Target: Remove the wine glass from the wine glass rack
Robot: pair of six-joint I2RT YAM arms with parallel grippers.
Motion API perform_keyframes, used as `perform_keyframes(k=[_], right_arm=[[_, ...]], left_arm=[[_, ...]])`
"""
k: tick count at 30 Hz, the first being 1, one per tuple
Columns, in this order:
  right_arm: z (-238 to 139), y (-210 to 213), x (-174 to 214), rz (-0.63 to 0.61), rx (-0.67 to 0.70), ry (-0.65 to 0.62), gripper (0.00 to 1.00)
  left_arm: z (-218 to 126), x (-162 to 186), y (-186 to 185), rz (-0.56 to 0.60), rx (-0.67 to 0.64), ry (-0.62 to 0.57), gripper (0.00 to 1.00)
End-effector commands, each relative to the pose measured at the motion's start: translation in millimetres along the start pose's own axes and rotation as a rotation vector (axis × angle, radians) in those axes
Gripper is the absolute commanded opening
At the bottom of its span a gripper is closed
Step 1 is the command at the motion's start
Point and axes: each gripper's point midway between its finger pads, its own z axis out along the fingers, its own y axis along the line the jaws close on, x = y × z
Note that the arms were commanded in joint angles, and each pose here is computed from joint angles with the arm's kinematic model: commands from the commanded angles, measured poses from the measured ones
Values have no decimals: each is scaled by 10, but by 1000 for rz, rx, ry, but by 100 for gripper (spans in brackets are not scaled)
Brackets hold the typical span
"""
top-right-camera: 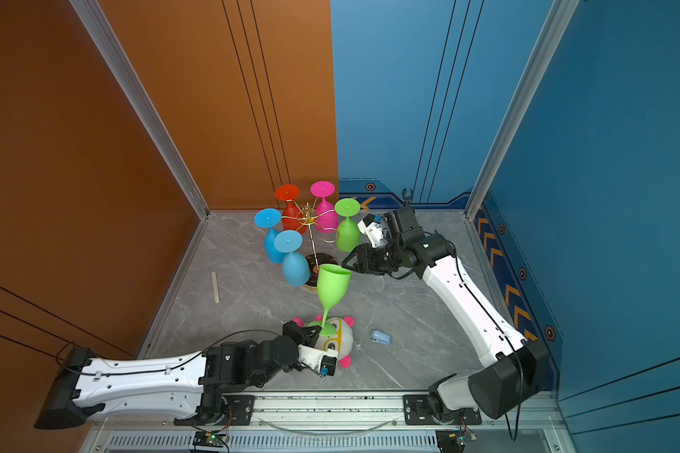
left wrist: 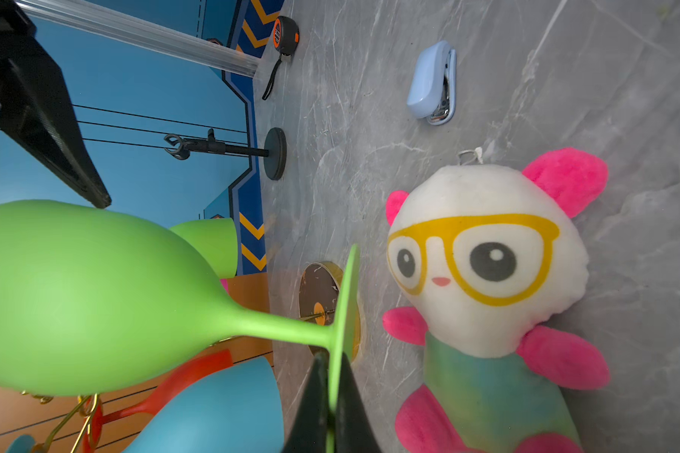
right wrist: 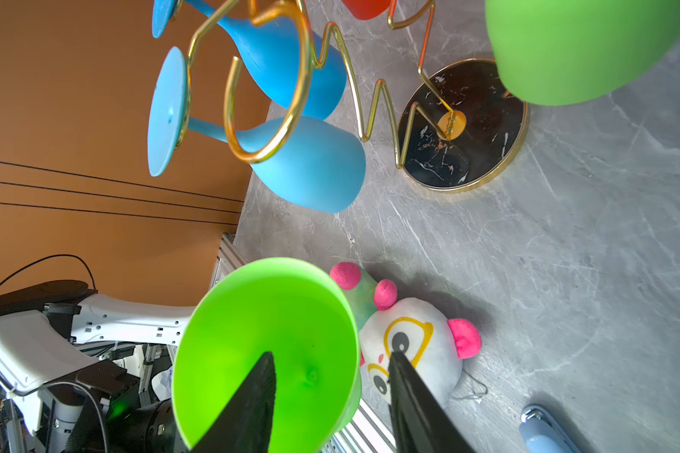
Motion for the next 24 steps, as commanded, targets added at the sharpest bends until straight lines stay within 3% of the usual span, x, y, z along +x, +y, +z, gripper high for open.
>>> perform_keyframes(k=[1,19,24], right_arm=[[1,49,131,-31,0,67,46],[37,33,267,-52,11,127,17],[26,34,289,-58,13,132,10]], left_arm=[[6,20,107,69,-76,35,0],[112,213,71,285,-116,190,0],[122,217,55,291,-113,195,0]])
